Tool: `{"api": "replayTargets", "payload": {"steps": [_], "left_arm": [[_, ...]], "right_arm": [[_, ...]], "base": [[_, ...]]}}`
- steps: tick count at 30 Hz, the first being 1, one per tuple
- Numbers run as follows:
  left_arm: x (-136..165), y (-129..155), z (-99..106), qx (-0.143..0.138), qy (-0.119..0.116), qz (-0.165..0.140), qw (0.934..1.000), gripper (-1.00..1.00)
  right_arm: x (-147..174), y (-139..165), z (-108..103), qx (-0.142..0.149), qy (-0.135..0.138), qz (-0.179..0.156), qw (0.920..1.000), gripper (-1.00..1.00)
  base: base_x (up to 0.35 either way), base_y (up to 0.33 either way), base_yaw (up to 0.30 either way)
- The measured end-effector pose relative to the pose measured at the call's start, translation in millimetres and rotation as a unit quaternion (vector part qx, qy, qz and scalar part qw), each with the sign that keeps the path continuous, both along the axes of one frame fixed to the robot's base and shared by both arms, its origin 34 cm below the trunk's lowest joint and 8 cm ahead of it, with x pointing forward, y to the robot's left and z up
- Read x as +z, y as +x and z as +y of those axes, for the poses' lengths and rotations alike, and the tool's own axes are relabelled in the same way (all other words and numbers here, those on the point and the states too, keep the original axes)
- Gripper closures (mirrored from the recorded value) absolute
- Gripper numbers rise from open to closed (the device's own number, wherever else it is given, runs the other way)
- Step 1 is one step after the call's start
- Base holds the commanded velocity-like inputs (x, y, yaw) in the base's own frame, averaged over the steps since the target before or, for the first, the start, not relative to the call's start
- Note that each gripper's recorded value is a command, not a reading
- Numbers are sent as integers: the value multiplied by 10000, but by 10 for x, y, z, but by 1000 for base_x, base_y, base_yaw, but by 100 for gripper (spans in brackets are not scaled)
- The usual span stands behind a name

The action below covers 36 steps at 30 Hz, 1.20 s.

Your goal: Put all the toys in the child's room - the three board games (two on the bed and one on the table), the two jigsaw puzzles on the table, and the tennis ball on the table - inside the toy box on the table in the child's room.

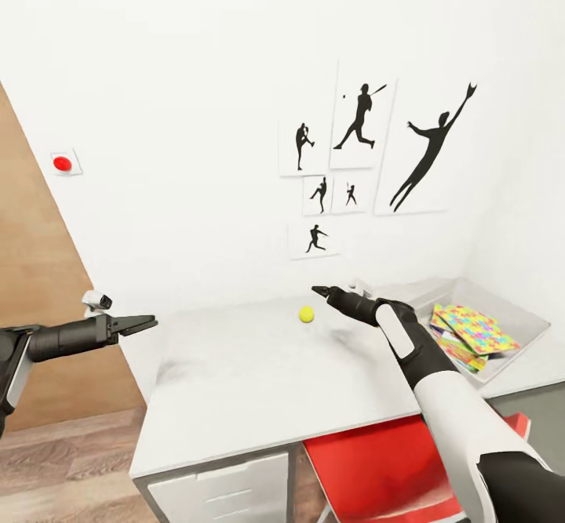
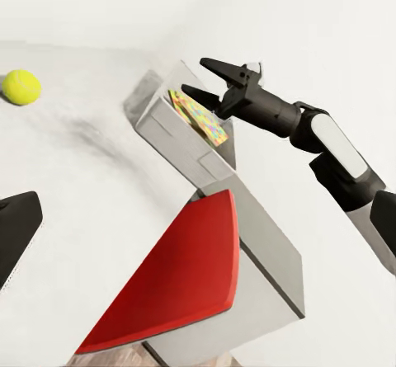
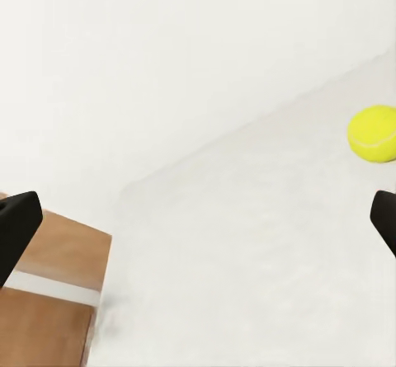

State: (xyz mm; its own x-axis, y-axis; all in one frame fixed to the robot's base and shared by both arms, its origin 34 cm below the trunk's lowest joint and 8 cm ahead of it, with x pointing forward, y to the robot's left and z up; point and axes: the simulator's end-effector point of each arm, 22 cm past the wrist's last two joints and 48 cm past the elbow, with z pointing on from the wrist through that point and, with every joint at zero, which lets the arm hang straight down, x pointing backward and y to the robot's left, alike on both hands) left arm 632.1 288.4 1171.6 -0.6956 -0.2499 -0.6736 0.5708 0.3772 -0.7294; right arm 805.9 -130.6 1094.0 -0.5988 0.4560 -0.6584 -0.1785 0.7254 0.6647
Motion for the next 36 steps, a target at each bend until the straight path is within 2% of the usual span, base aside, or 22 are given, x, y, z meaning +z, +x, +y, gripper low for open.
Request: {"api": "replayTargets", "payload": {"steps": [20, 36], "left_arm": [[87, -52, 0, 0, 8, -84, 10000, -100], [152, -75, 0, 1, 13, -150, 9999, -100]], "right_arm": [[183, -11, -33, -22, 37, -159, 9999, -100], [276, -24, -37, -21, 34, -231, 9997, -100]], "base": [[157, -1, 13], [98, 10, 0]]}}
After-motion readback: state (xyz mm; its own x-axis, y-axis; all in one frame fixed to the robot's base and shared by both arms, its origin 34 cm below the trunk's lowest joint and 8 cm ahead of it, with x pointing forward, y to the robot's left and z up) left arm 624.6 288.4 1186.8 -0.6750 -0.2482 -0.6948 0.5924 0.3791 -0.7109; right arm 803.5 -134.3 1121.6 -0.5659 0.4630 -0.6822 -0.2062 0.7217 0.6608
